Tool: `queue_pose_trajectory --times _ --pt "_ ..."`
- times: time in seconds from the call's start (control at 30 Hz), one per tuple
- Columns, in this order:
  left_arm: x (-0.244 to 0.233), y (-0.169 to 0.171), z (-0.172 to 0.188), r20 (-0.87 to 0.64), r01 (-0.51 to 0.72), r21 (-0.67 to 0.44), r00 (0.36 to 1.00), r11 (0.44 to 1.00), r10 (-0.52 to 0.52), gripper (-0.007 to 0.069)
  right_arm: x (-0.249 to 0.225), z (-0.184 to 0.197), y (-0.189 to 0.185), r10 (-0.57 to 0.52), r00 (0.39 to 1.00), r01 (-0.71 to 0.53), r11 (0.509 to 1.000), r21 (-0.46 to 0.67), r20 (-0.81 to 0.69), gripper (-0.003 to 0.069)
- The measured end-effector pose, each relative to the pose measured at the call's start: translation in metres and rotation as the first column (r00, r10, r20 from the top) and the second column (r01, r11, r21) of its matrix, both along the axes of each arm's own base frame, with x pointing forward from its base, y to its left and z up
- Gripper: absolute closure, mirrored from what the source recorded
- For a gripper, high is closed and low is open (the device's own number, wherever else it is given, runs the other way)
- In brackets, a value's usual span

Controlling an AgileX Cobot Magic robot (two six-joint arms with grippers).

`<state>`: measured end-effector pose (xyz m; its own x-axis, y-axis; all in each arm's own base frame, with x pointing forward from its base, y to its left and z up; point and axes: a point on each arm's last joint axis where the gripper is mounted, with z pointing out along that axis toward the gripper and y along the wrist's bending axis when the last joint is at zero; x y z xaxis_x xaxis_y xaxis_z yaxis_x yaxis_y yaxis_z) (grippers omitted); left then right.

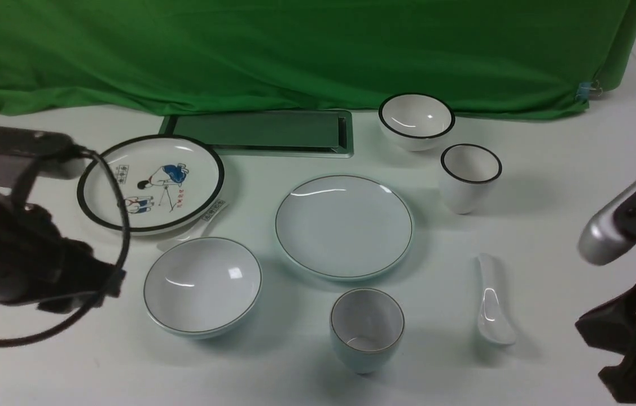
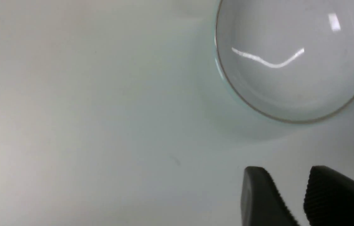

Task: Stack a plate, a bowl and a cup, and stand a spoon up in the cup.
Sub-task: Use the left arm to grab a blue rice bowl

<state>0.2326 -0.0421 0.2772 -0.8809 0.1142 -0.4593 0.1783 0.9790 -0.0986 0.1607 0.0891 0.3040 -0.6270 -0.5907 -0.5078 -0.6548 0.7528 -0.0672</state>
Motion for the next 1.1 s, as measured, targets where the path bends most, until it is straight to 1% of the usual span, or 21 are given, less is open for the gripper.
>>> queue_pose_trajectory --times 0.03,0.07,0.13,0.27,0.33,0.4,0.43,0.5,0.57,0.6,0.63,0.67,0.73,0.8,0.83,0.87,0.93,0.97,1.0,1.07,1.1 --pt "0.001 0.0 -0.002 -0.008 -0.004 -0.002 1.0 1.0 0.004 0.0398 0.0 0.0 0.0 0.001 1.0 -0.001 1.0 0.0 0.0 0.0644" --pt "0.012 -0.002 -0.011 -0.009 -0.037 -0.019 0.999 0.999 0.037 0.033 0.001 -0.002 0.002 0.006 1.0 -0.006 1.0 -0.005 -0.005 0.0642" --pt "0.029 -0.003 -0.027 -0.007 -0.074 -0.03 0.997 0.997 0.074 0.0229 0.003 -0.002 0.002 0.006 1.0 -0.006 1.0 -0.008 0.004 0.064" --pt "0.05 -0.005 -0.056 -0.036 -0.099 -0.025 0.995 0.995 0.098 0.0111 0.005 -0.001 0.003 0.008 1.0 -0.008 1.0 0.002 0.028 0.0639" --pt "0.059 -0.006 -0.07 -0.046 -0.118 -0.035 0.992 0.992 0.116 0.0089 0.006 0.0 0.004 0.006 0.999 -0.007 1.0 0.009 0.042 0.0634" --pt "0.066 -0.007 -0.082 -0.052 -0.134 -0.043 0.99 0.99 0.132 0.0096 0.009 0.0 0.005 0.004 0.998 -0.005 1.0 0.02 0.062 0.0631" --pt "0.069 -0.007 -0.088 -0.057 -0.14 -0.043 0.989 0.989 0.138 0.0115 0.01 0.001 0.006 0.002 0.997 -0.004 1.0 0.025 0.074 0.063" --pt "0.073 -0.007 -0.098 -0.074 -0.146 -0.038 0.987 0.989 0.143 0.0192 0.012 0.002 0.007 -0.002 0.996 -0.001 0.999 0.036 0.092 0.0629" --pt "0.075 -0.008 -0.105 -0.088 -0.148 -0.034 0.986 0.988 0.145 0.0291 0.013 0.001 0.008 -0.003 0.995 -0.001 0.999 0.039 0.096 0.0629" --pt "0.076 -0.008 -0.108 -0.09 -0.153 -0.036 0.985 0.988 0.149 0.0396 0.016 -0.001 0.009 -0.003 0.996 0.0 0.999 0.037 0.092 0.0627" --pt "0.076 -0.008 -0.108 -0.087 -0.153 -0.037 0.985 0.988 0.149 0.0428 0.016 -0.001 0.009 -0.003 0.996 0.0 0.999 0.036 0.09 0.0627" --pt "0.079 -0.008 -0.106 -0.076 -0.153 -0.042 0.986 0.987 0.149 0.0529 0.019 -0.004 0.011 -0.002 0.997 0.0 1.0 0.029 0.078 0.0626" --pt "0.082 -0.01 -0.096 -0.055 -0.135 -0.051 0.99 0.99 0.132 0.0596 0.023 -0.006 0.013 -0.002 0.998 0.0 1.0 0.021 0.063 0.0624" --pt "0.085 -0.014 -0.081 -0.05 -0.08 -0.045 0.996 0.996 0.077 0.0631 0.028 -0.007 0.016 0.0 0.999 0.0 1.0 0.011 0.043 0.0622" --pt "0.085 -0.015 -0.079 -0.051 -0.075 -0.044 0.996 0.996 0.073 0.0632 0.029 -0.008 0.016 0.0 0.999 -0.001 1.0 0.009 0.038 0.0622" --pt "0.089 -0.021 -0.063 -0.034 -0.021 -0.041 0.999 0.999 0.02 0.0635 0.033 -0.006 0.018 0.002 1.0 -0.002 1.0 0.001 0.023 0.0622" --pt "0.097 -0.034 -0.04 0.016 0.037 -0.061 0.999 0.997 -0.036 0.0635 0.038 -0.002 0.021 0.003 1.0 -0.003 1.0 -0.003 0.014 0.0622" --pt "0.096 -0.035 -0.04 0.015 0.042 -0.062 0.999 0.997 -0.042 0.0635 0.039 -0.002 0.022 0.003 1.0 -0.003 1.0 -0.004 0.014 0.0622" --pt "0.107 -0.052 -0.017 0.084 0.096 -0.101 0.993 0.99 -0.088 0.0635 0.044 0.002 0.024 0.004 1.0 -0.004 1.0 -0.002 0.018 0.062" --pt "0.113 -0.062 -0.007 0.111 0.125 -0.121 0.987 0.985 -0.112 0.0635 0.047 0.005 0.026 0.004 1.0 -0.004 1.0 0.001 0.023 0.062" --pt "0.123 -0.079 0.003 0.142 0.164 -0.151 0.979 0.975 -0.143 0.0635 0.049 0.007 0.027 0.004 1.0 -0.004 1.0 0.003 0.027 0.0618"
